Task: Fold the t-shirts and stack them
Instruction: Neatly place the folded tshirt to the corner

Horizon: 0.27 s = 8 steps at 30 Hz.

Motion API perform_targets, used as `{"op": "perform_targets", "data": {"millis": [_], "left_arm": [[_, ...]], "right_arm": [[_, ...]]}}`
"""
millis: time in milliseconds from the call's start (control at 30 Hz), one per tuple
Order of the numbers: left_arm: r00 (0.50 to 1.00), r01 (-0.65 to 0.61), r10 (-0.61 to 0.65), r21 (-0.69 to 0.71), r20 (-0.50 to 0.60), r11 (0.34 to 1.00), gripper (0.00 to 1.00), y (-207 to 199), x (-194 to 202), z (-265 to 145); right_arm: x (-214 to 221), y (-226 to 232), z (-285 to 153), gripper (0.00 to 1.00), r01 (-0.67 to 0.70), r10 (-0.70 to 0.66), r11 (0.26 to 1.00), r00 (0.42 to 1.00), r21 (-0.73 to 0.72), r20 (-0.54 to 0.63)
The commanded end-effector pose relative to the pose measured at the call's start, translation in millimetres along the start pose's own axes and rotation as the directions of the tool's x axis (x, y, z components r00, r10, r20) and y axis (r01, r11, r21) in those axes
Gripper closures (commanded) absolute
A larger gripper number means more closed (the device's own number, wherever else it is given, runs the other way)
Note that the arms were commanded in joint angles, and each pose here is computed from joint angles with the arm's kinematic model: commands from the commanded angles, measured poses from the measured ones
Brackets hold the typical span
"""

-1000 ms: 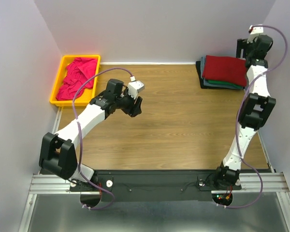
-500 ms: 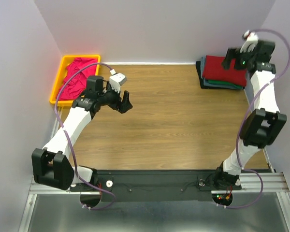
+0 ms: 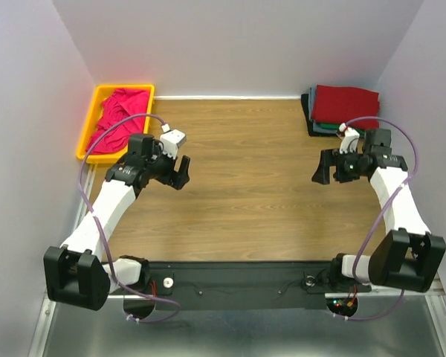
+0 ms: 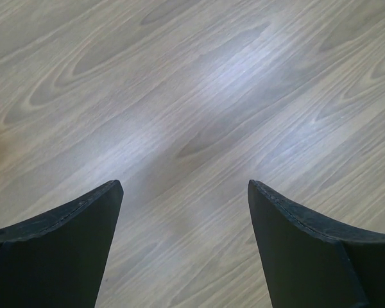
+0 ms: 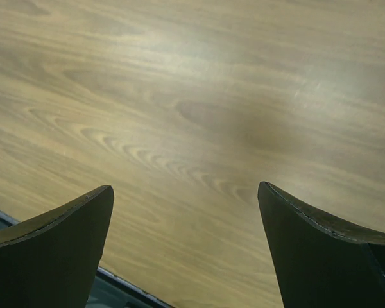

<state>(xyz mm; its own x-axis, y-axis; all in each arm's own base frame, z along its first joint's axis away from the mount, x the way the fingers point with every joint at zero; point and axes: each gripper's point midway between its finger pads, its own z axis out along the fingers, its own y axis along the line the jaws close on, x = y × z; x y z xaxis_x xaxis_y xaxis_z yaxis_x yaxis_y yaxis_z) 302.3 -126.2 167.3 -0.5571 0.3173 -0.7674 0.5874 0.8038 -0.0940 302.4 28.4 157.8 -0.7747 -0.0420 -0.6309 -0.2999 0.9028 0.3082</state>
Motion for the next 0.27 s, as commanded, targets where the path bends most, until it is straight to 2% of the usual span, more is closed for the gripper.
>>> {"op": "perform_targets", "data": {"millis": [0, 67, 233], "left_arm": [[1.000, -0.016, 0.017, -0.076, 0.018, 0.997, 0.09, 8, 5, -11], [1.000, -0.002, 0.004, -0.064, 0.026, 0.998, 0.09, 4, 11, -11], [0.994, -0.030, 0.040, -0.092, 0.106, 0.995, 0.06, 1, 0, -30]], "right_arm": [[7, 13, -9, 0.00, 0.046, -0.046, 0.999, 0.999, -0.024, 0.017], [13, 18, -13, 0.00, 0.050, -0.049, 0.998, 0.998, -0.028, 0.029], [16, 26, -18, 0.00, 0.053, -0.051, 0.998, 0.997, -0.034, 0.063]]}}
